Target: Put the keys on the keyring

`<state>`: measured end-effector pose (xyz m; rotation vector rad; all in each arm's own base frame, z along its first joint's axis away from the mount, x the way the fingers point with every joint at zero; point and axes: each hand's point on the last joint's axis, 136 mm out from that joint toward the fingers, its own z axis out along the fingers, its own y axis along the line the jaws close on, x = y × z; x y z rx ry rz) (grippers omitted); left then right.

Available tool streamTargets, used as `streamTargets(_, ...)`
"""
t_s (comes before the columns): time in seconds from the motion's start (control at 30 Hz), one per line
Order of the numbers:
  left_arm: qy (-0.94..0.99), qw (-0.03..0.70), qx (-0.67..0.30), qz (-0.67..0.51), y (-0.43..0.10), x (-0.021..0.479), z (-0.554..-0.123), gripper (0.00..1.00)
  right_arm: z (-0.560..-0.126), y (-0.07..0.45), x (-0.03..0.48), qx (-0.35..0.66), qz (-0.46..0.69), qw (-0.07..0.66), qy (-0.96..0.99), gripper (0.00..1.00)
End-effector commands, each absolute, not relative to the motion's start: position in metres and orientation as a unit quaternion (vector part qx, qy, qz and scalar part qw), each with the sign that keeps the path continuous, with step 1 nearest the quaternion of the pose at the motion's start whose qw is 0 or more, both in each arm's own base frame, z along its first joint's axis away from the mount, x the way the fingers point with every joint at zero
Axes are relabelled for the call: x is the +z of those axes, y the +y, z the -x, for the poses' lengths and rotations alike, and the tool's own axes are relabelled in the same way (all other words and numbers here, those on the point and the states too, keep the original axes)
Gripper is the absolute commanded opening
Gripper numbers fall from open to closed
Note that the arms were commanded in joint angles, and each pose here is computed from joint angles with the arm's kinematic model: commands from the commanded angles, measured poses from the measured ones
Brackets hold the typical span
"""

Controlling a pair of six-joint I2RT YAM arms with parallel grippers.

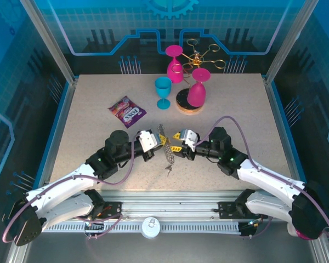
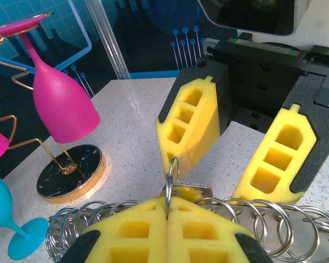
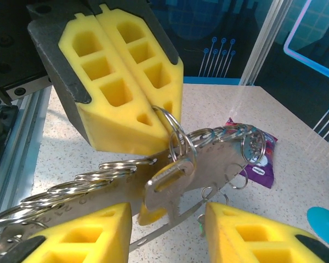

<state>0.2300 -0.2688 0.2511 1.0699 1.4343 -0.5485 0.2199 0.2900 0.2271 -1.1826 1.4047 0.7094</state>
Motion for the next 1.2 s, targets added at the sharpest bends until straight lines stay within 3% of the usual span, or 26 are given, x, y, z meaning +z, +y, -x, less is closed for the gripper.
streamTargets(0.0, 0.59, 0.617, -0.262, -0.45, -0.271, 0.273, -0.224, 0.0, -0.214, 0.303, 0.252, 0.322, 0.51, 0.571, 0.557, 0.4)
streamTargets(0.2, 0.591, 0.617, -0.264, -0.448, -0.27, 0.274, -0.222, 0.0, -0.222, 0.304, 0.256, 0.306, 0.501, 0.586, 0.558, 0.35)
streamTargets(0.57, 0.586, 0.619, -0.265, -0.451, -0.268, 0.283, -0.219, 0.0, -0.223, 0.287, 0.233, 0.23, 0.543, 0.563, 0.579, 0.0)
streamTargets(0.97, 0.544, 0.635, -0.276, -0.474, -0.276, 0.304, -0.212, 0.0, -0.203, 0.305, 0.205, 0.241, 0.614, 0.486, 0.574, 0.01)
streamTargets(1.1, 0.548, 0.632, -0.266, -0.479, -0.276, 0.296, -0.216, 0.0, -0.207, 0.296, 0.217, 0.239, 0.598, 0.5, 0.579, 0.31)
streamTargets(1.17, 0.55, 0.628, -0.264, -0.482, -0.276, 0.291, -0.217, 0.0, -0.21, 0.289, 0.227, 0.246, 0.58, 0.515, 0.581, 0.4)
